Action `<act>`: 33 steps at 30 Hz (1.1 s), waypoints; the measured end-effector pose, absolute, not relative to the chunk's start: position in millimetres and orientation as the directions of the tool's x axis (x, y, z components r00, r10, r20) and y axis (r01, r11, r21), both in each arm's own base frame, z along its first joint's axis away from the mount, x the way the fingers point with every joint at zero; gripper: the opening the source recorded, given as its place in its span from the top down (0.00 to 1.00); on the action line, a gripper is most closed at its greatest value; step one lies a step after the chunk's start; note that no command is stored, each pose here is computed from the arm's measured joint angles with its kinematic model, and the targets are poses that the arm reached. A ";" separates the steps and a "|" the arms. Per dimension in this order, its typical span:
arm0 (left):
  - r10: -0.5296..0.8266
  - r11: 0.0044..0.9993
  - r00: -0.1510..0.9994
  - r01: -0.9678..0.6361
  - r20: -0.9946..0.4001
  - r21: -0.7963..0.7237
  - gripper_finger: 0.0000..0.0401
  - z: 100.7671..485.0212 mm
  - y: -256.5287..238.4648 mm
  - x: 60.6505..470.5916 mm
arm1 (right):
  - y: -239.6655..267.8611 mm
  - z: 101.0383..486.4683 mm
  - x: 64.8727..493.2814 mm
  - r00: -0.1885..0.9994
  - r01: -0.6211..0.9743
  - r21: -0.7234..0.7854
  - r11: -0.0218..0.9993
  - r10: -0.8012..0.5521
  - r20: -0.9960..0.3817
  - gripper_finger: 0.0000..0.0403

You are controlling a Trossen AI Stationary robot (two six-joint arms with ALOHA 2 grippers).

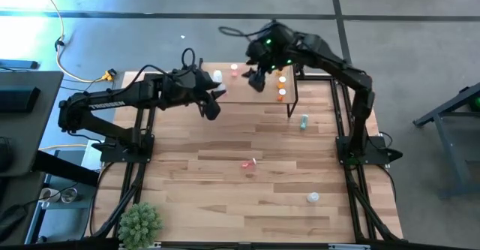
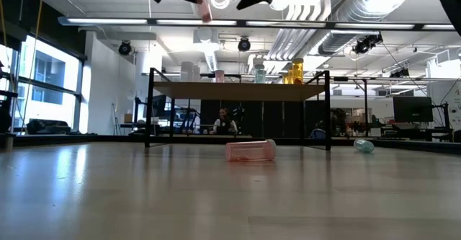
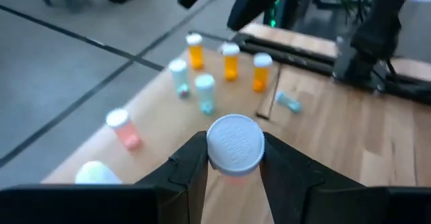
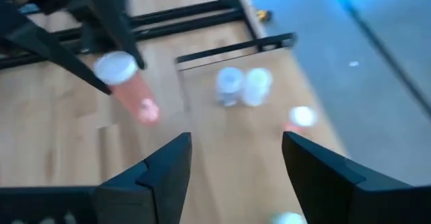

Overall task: Pick and place medicine bottles onto shelf by color
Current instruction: Put the bottom pink pill bottle on the shelf aligned with the other pink pill bottle

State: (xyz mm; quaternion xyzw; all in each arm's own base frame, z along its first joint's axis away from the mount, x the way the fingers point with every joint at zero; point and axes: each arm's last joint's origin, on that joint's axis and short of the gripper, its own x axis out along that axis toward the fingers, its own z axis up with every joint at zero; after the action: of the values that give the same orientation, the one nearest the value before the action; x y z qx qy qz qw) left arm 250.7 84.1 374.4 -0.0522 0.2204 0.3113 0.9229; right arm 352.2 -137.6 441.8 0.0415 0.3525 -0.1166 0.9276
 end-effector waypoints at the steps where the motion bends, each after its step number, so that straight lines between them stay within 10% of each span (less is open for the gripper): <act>1: 0.558 0.798 0.711 -0.601 -0.428 0.044 0.73 375.6 86.1 250.6 | -140.0 445.5 347.5 0.724 0.263 -0.019 0.965 -0.211 -0.656 0.45; 33: 0.571 0.737 0.584 -0.674 -0.577 0.047 0.73 296.8 188.8 292.2 | -169.1 471.4 302.0 0.708 0.425 -0.049 0.904 -0.365 -0.604 0.45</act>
State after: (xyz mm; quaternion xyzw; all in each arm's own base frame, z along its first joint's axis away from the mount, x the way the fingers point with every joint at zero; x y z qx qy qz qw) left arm 292.2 188.8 296.8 -0.0888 0.2906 0.3516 0.8854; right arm 302.0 -169.1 471.4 0.0467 0.3164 -0.2139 0.9230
